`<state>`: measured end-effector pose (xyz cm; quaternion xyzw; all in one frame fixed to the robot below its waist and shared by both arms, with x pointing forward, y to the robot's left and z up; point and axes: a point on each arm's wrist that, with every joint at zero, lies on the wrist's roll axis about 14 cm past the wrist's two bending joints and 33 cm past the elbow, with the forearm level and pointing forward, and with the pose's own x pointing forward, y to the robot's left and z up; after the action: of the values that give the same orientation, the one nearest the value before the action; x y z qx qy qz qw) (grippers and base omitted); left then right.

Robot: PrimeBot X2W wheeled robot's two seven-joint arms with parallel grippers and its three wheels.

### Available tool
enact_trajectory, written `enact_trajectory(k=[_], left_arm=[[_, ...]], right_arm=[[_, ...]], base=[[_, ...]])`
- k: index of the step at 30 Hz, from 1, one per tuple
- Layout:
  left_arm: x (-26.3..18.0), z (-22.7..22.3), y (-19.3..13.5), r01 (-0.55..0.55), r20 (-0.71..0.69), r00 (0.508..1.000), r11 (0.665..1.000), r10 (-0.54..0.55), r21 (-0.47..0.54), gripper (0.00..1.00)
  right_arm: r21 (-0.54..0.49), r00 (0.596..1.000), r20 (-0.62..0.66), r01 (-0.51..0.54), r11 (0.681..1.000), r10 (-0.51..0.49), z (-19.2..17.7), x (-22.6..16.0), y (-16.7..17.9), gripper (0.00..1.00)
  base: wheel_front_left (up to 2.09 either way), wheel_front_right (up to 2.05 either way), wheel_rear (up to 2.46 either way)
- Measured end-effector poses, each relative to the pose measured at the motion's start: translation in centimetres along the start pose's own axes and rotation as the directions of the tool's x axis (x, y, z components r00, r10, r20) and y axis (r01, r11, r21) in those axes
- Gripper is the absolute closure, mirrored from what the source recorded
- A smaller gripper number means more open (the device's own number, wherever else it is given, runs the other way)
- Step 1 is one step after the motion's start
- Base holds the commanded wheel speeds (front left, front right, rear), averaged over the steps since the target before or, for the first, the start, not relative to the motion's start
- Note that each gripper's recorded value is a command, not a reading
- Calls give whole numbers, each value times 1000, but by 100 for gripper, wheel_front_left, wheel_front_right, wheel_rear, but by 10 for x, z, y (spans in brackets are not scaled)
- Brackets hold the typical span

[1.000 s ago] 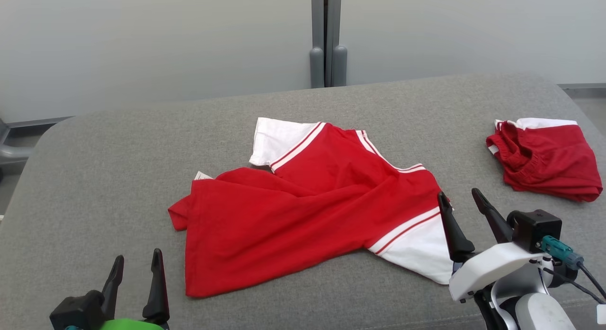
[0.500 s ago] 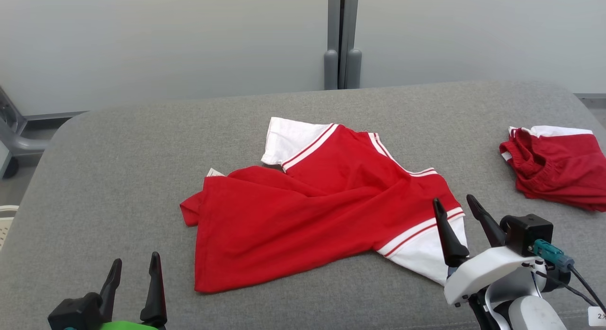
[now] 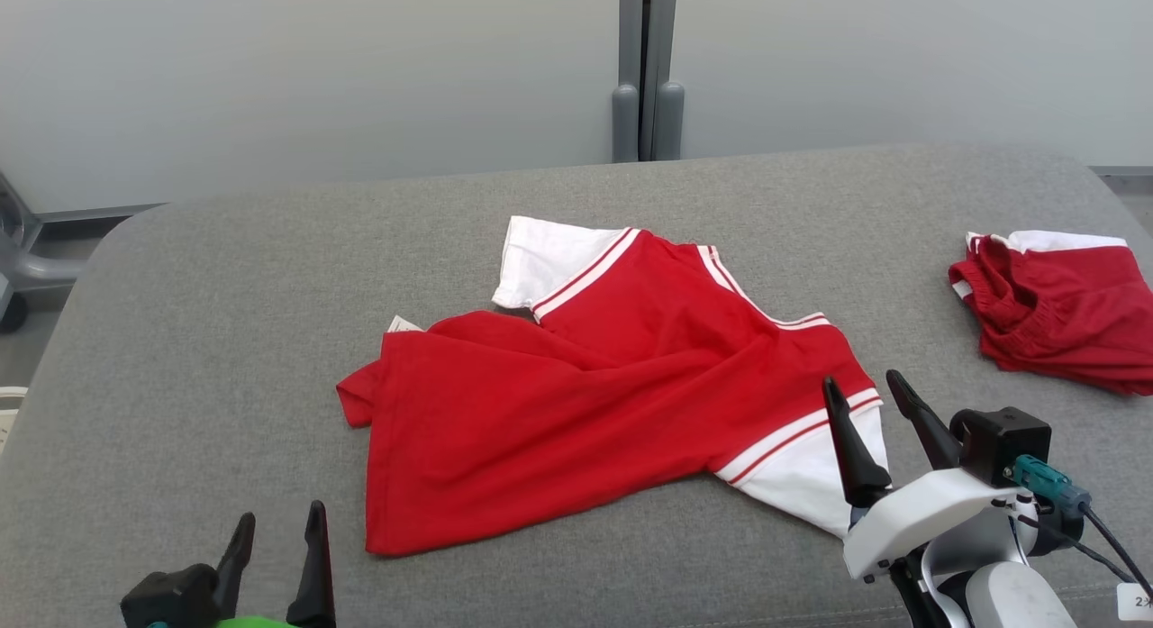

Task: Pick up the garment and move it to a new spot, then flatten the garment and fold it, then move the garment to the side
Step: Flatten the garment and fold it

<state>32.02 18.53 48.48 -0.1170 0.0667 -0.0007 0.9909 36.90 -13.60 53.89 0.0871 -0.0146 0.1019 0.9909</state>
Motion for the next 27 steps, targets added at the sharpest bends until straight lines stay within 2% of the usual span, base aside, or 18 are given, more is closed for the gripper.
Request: enact_trajectory(k=[5,10,15,22,27], left_arm=[[-1,-40,-5,7,-158,987,1000,-11,-27,0],[4,-76,-16,-19,-289,957,989,-25,-146,0],[17,-102,-21,-78,-378,925,958,-33,-275,0],[31,-126,-18,-110,-458,889,956,-28,-271,0],[41,-132,-17,-118,-468,883,953,-27,-278,0]], right_arm=[[13,1000,-24,20,1000,-20,-8,0,-7,0],[18,998,-48,43,999,-42,-17,-1,-14,0],[17,995,-65,79,997,-77,-23,-5,-26,0],[13,990,-80,114,993,-113,-27,-7,-39,0],[11,986,-92,140,990,-138,-31,-11,-48,0]], base=[[0,0,0],[0,0,0],[0,0,0],[0,0,0],[0,0,0]])
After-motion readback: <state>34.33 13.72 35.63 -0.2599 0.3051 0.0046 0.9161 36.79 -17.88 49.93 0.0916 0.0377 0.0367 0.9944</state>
